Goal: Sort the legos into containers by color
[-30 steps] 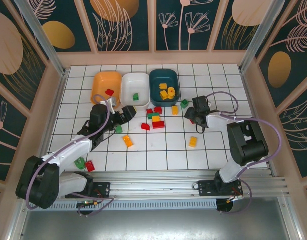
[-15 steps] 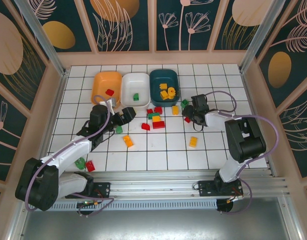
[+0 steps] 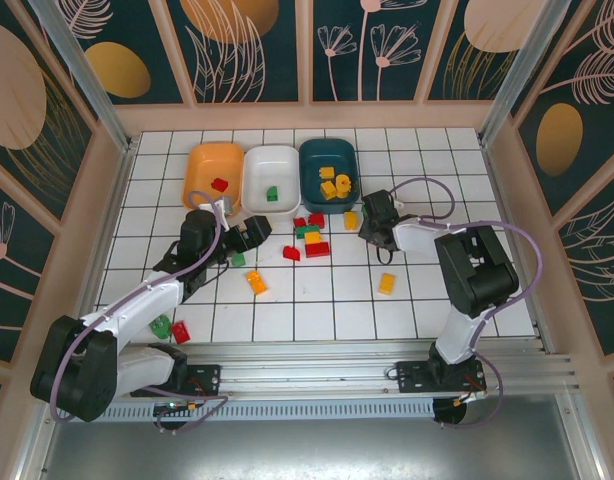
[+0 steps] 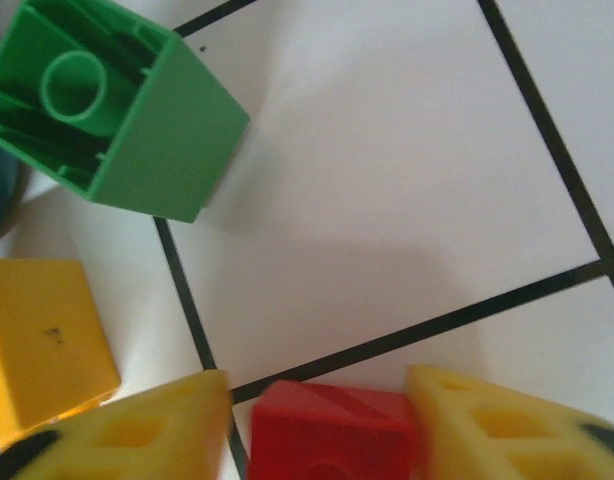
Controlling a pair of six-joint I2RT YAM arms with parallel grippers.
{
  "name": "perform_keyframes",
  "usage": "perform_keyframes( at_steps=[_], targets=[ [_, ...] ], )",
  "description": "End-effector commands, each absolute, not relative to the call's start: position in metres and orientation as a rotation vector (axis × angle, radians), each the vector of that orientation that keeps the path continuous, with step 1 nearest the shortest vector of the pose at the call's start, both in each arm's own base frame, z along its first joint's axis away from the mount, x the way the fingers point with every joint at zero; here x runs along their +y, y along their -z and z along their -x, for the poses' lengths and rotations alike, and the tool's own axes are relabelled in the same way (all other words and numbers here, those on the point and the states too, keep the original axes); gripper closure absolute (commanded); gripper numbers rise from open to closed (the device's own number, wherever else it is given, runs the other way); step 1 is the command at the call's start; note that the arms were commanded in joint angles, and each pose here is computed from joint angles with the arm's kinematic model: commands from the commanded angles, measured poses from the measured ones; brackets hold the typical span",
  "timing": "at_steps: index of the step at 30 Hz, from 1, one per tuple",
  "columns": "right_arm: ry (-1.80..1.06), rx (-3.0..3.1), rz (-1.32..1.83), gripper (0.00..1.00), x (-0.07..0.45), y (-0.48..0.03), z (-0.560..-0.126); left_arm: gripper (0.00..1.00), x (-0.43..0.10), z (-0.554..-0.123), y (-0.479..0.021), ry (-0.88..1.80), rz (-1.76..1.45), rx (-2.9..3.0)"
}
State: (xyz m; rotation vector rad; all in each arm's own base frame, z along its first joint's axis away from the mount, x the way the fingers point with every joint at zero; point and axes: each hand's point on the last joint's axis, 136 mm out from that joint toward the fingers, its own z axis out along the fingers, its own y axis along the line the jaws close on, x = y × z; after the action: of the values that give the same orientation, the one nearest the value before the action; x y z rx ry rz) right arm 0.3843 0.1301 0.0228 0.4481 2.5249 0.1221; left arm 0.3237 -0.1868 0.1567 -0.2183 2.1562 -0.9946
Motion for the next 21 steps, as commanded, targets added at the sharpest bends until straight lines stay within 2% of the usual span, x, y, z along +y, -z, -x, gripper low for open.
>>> perform_keyframes(
  at_steps=[1, 3, 5, 8, 13, 18, 21],
  targets=[
    [-0.037, 2.512, -0.448, 0.68, 0.122, -0.026, -0.383, 0.06, -0.179, -0.329, -0.162, 0.928, 0.229, 2.146],
    [-0.054, 2.476, -0.421, 0.75, 0.126, -0.04, -0.384, 0.06, -0.17, -0.331, -0.161, 0.874, 0.276, 2.148],
    [-0.092, 2.432, -0.393, 0.77, 0.134, -0.062, -0.388, 0.07, -0.154, -0.335, -0.158, 0.772, 0.352, 2.155],
    [-0.175, 2.351, -0.311, 0.78, 0.163, -0.107, -0.394, 0.06, -0.1, -0.343, -0.147, 0.515, 0.565, 2.186],
    [-0.484, 2.248, -0.032, 0.78, 0.28, -0.159, -0.41, 0.06, -0.025, -0.343, -0.133, 0.509, 0.89, 2.102],
    [-0.668, 2.186, 0.322, 0.79, 0.425, -0.172, -0.423, 0.06, -0.022, -0.334, -0.125, 0.575, 0.965, 2.094],
    [-0.754, 2.216, 0.446, 0.79, 0.481, -0.166, -0.428, 0.04, -0.017, -0.319, -0.118, 0.544, 0.984, 2.105]
  ],
)
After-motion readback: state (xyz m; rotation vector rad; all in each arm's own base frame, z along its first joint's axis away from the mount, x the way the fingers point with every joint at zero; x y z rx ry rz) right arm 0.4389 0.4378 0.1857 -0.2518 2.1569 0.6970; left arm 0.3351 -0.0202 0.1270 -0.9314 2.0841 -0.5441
